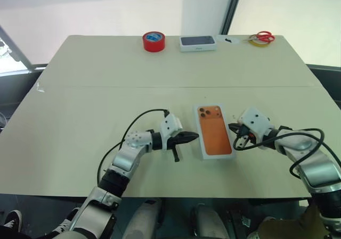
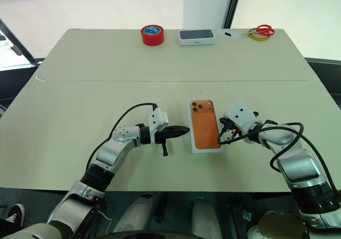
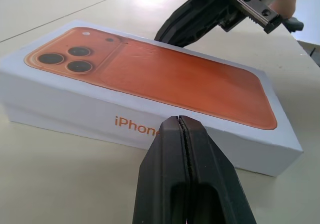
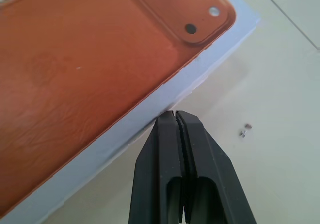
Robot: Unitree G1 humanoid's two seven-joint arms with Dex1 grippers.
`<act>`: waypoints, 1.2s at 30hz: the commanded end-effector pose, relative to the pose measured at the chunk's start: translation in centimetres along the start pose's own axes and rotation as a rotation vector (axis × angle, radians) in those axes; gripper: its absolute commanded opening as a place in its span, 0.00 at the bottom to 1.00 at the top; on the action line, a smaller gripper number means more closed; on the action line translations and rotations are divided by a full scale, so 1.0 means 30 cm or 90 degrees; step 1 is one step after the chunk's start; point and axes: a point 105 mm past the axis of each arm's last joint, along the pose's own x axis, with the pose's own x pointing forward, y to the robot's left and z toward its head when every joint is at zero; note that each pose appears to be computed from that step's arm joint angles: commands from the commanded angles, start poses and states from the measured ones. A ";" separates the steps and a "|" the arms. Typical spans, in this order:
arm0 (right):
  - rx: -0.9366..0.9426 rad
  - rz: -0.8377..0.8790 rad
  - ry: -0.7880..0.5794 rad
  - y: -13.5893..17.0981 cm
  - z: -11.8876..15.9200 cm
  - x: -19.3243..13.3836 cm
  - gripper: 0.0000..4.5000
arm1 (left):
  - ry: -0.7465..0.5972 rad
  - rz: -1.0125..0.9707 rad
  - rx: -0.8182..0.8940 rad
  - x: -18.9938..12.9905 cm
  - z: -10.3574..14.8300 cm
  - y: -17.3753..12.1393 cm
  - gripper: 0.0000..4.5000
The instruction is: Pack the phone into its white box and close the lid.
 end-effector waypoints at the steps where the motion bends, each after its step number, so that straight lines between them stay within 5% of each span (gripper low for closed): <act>1: -0.019 -0.004 -0.031 -0.007 0.049 0.011 0.01 | -0.024 0.000 0.034 0.032 0.056 0.012 0.00; 24: -0.066 -0.035 -0.018 -0.040 0.036 0.034 0.01 | -0.027 0.041 0.048 -0.003 0.065 0.053 0.00; 31: 0.002 -0.056 -0.171 -0.095 0.183 -0.010 0.01 | -0.077 0.057 0.038 0.026 0.169 0.084 0.00; 36: -0.048 0.015 -0.128 0.012 0.151 0.041 0.01 | 0.008 0.047 0.049 0.077 0.082 0.071 0.00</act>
